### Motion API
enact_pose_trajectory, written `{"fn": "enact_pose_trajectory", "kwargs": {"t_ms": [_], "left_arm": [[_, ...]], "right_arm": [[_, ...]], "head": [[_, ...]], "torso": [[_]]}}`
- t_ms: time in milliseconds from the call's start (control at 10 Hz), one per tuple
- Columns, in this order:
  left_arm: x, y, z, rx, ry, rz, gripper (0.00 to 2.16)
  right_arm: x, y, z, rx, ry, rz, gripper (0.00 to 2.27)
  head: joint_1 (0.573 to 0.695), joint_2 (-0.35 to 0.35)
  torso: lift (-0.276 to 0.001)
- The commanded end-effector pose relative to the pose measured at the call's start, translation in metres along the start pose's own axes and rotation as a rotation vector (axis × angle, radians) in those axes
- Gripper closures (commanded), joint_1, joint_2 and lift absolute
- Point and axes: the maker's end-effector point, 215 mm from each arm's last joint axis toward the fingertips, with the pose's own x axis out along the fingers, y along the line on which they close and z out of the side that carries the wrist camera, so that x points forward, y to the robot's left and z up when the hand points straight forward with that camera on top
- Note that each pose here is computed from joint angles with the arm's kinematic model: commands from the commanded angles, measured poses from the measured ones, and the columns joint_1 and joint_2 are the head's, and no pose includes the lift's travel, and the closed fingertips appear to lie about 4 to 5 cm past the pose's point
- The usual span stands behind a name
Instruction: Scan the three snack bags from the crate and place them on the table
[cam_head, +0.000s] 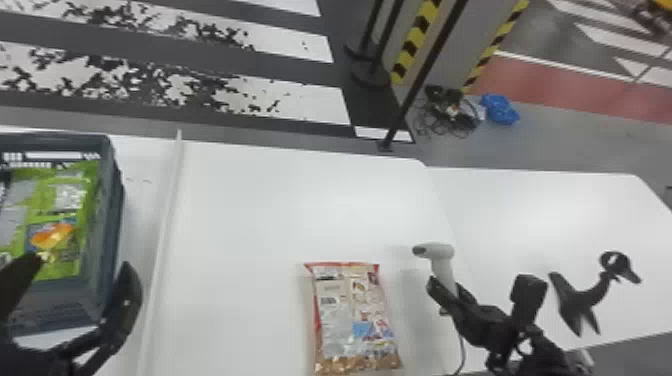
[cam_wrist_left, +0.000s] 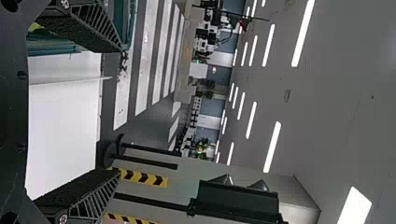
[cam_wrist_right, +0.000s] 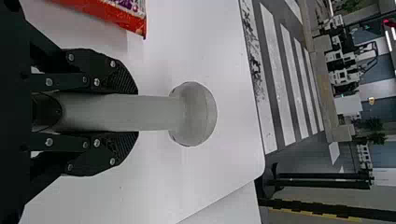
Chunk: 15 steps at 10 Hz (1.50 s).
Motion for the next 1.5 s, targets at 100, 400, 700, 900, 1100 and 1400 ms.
{"fn": "enact_pose_trajectory", "kwargs": {"t_ms": [100,400,700,900,1100,1400], "left_arm": [[0.0,-0.001,0.002,0.001,-0.003,-0.003,0.07],[0.001,-0.002,0.004,0.001,-0.007,-0.006,0.07],[0.001,-0.006,0.007,0.0,-0.011,-0.011,0.07],[0.001,-0.008,0.006,0.002,-0.009,-0.015,0.07],[0.001,-0.012,0.002,0.0,0.004,-0.021,0.07],[0.001,-0.013,0.003,0.0,0.003,-0.023,0.07]], "right_arm": [[0.011,-0.017,-0.019,-0.005,0.05,-0.02,2.22],[0.016,-0.026,-0.025,-0.015,0.062,-0.032,1.84],[0.009,-0.029,-0.014,-0.017,0.02,-0.038,0.0],[-0.03,-0.017,0.031,-0.018,-0.102,0.001,0.05],[-0.055,0.021,0.042,0.08,-0.028,0.164,0.06],[-0.073,0.083,0.012,0.312,0.241,0.404,0.06]], "head": [[0.695,-0.35],[0.695,-0.35],[0.695,-0.35],[0.695,-0.35],[0.695,-0.35],[0.695,-0.35]], "torso": [[-0.037],[-0.037],[-0.037],[-0.037],[-0.037],[-0.037]]}}
